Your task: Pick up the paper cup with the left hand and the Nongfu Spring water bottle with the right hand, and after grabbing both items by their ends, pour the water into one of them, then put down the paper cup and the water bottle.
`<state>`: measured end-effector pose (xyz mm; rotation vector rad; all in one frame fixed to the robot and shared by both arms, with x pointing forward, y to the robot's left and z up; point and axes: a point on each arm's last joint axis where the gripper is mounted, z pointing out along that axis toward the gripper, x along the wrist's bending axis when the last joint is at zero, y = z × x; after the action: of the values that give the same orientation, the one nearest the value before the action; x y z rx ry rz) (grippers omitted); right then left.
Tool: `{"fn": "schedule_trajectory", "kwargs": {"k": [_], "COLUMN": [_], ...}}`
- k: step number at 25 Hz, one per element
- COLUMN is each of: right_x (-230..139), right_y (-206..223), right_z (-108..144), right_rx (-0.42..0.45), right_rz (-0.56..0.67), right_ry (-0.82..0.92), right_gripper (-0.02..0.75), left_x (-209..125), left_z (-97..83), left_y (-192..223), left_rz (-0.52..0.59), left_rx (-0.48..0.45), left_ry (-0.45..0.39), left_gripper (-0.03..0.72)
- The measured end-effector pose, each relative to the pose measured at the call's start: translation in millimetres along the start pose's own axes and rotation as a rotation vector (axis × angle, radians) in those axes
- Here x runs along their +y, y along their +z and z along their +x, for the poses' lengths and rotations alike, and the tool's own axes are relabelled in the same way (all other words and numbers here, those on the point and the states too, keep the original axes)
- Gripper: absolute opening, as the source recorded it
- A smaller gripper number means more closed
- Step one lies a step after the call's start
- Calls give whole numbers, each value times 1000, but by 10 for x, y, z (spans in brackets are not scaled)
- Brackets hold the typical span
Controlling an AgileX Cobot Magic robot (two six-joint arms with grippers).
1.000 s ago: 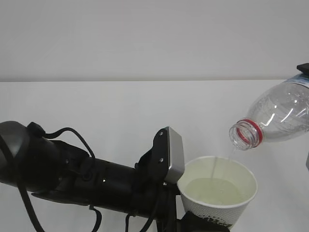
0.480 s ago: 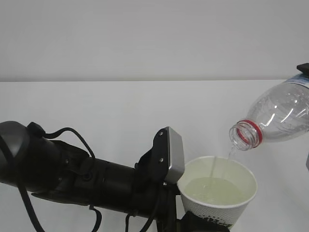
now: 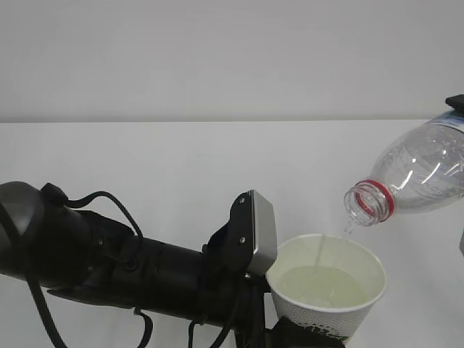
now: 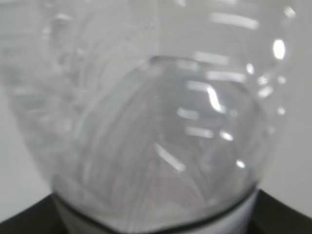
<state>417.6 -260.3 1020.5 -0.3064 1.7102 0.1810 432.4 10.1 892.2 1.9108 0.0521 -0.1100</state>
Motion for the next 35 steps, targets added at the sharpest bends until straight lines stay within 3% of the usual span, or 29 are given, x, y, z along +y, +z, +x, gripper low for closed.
{"fn": "schedule_trajectory", "kwargs": {"k": [35], "right_x": [-3], "right_y": [0], "right_z": [-1], "right_rx": [-1], "right_rz": [3], "right_ry": [5], "right_gripper": [432], "left_x": [1], "left_z": [1], "left_y": [0], "left_rz": [-1], "left_rx": [1], "left_ry": [-1], "left_gripper": [501]}}
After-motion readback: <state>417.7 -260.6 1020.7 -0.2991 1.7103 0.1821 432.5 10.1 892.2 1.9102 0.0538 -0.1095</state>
